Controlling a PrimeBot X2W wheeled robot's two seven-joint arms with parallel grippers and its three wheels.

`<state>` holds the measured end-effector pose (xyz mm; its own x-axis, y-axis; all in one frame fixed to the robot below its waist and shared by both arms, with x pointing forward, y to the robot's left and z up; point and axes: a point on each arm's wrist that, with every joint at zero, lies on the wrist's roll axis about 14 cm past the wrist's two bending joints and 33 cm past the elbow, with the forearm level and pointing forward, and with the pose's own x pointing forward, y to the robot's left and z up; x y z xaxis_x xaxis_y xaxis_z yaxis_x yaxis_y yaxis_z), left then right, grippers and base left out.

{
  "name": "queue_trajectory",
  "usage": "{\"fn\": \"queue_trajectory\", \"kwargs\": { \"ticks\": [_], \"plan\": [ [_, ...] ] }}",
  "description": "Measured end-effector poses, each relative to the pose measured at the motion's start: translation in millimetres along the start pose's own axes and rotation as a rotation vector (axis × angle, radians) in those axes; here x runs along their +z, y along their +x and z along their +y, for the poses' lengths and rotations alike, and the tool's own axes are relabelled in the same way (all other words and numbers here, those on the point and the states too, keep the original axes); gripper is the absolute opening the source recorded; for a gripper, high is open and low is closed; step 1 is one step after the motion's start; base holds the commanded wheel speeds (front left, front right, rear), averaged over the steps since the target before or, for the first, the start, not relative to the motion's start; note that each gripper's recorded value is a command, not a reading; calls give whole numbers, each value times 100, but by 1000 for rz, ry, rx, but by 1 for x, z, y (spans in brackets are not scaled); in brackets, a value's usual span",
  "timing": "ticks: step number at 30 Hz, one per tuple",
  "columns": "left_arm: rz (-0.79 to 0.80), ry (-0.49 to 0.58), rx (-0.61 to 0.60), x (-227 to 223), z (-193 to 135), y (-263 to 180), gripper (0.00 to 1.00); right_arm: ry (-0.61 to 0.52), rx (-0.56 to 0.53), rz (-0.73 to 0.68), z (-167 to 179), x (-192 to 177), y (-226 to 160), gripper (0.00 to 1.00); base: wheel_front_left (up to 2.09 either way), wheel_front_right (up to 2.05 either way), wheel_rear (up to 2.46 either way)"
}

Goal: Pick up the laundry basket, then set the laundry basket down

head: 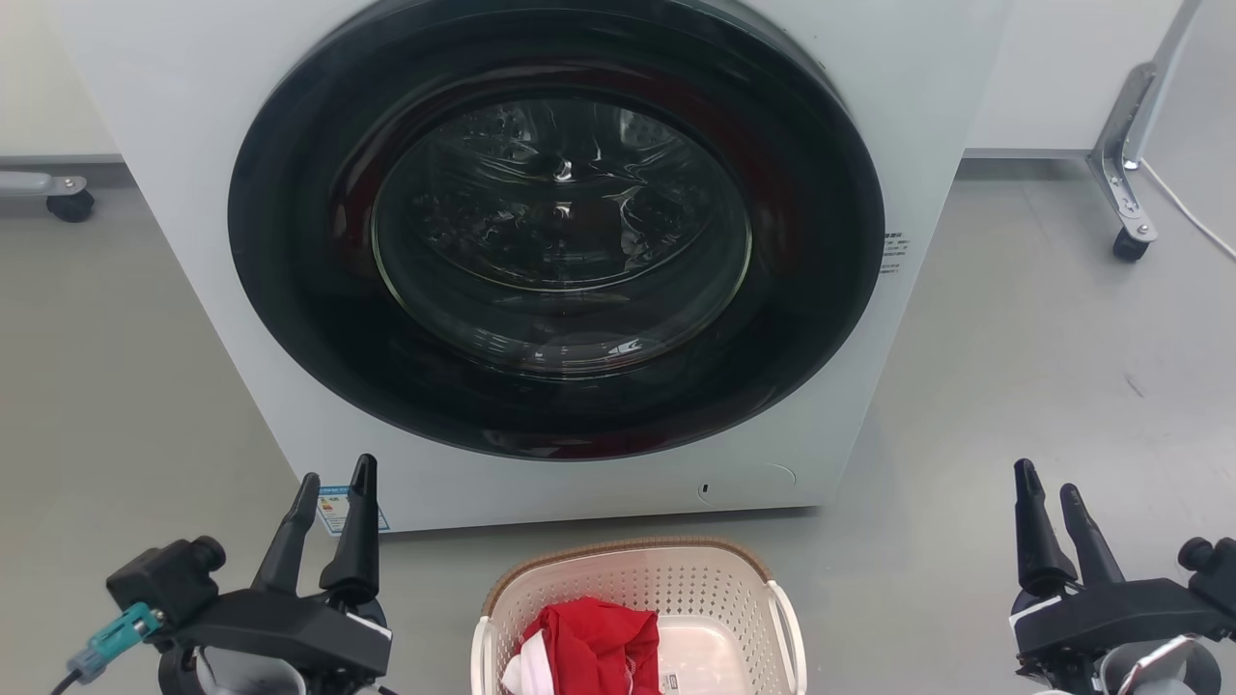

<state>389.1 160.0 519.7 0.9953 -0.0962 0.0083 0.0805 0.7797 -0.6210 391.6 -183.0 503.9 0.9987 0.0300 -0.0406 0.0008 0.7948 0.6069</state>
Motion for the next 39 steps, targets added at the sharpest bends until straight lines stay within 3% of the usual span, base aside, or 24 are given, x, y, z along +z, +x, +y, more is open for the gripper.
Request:
{"fn": "queue_trajectory", "kwargs": {
  "ticks": [16, 39],
  "plan": [
    [-27, 227, -50, -2, -16, -2, 100, -265, 47, -6, 11, -8, -1, 100, 0, 0, 0],
    [-43, 491, -69, -12, -21, -8, 100, -562, 119, -39, 23, -18, -5, 100, 0, 0, 0]
  ]
}}
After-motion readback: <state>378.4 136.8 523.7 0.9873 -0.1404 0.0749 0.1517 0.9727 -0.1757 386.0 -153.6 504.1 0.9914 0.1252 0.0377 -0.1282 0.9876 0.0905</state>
